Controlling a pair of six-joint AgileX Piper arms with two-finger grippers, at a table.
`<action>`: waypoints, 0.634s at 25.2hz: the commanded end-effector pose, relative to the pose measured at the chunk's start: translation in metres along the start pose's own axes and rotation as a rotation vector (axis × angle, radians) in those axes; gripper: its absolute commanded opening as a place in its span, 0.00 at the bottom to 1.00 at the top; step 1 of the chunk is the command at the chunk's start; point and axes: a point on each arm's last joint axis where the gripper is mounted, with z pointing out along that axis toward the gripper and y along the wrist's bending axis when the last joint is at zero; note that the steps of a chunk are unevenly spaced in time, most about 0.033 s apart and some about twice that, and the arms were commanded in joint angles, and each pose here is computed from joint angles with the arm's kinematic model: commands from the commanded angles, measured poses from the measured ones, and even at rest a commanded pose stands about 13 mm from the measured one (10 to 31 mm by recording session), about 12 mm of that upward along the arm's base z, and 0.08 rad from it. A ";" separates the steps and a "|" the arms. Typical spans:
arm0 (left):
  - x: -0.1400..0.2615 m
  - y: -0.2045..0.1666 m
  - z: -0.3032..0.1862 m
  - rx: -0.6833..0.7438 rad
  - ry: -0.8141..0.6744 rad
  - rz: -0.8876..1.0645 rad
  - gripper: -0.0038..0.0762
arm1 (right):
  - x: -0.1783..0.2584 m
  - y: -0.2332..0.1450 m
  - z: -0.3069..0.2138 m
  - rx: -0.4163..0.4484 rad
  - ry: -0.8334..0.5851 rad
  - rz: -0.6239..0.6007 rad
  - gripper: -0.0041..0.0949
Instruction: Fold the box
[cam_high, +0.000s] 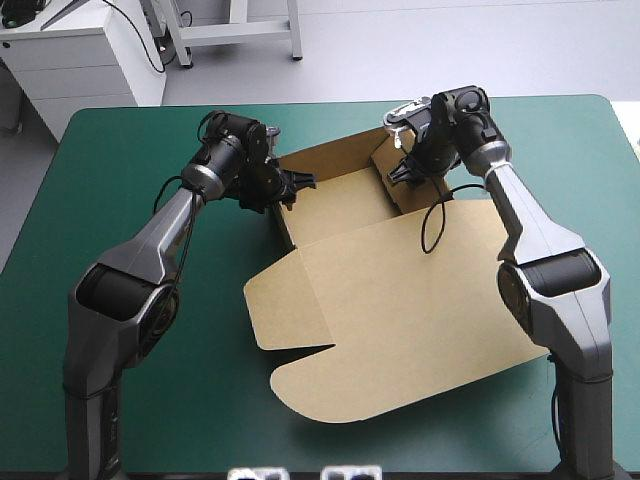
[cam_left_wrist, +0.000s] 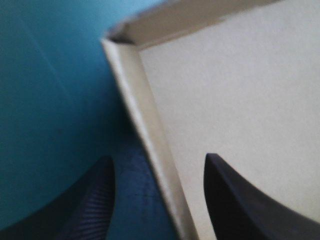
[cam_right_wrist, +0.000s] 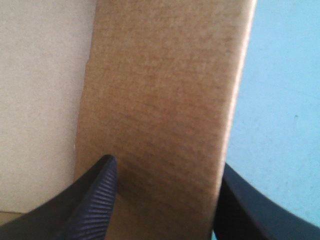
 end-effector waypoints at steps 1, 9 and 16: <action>-0.002 -0.003 -0.049 -0.003 -0.081 -0.019 0.53 | -0.004 -0.006 -0.051 0.052 -0.099 0.011 0.55; 0.000 -0.005 -0.076 0.022 -0.137 -0.011 0.53 | -0.001 -0.010 -0.098 0.116 -0.178 0.048 0.55; 0.010 -0.004 -0.128 0.070 -0.234 0.052 0.52 | 0.008 -0.008 -0.157 0.137 -0.293 0.067 0.52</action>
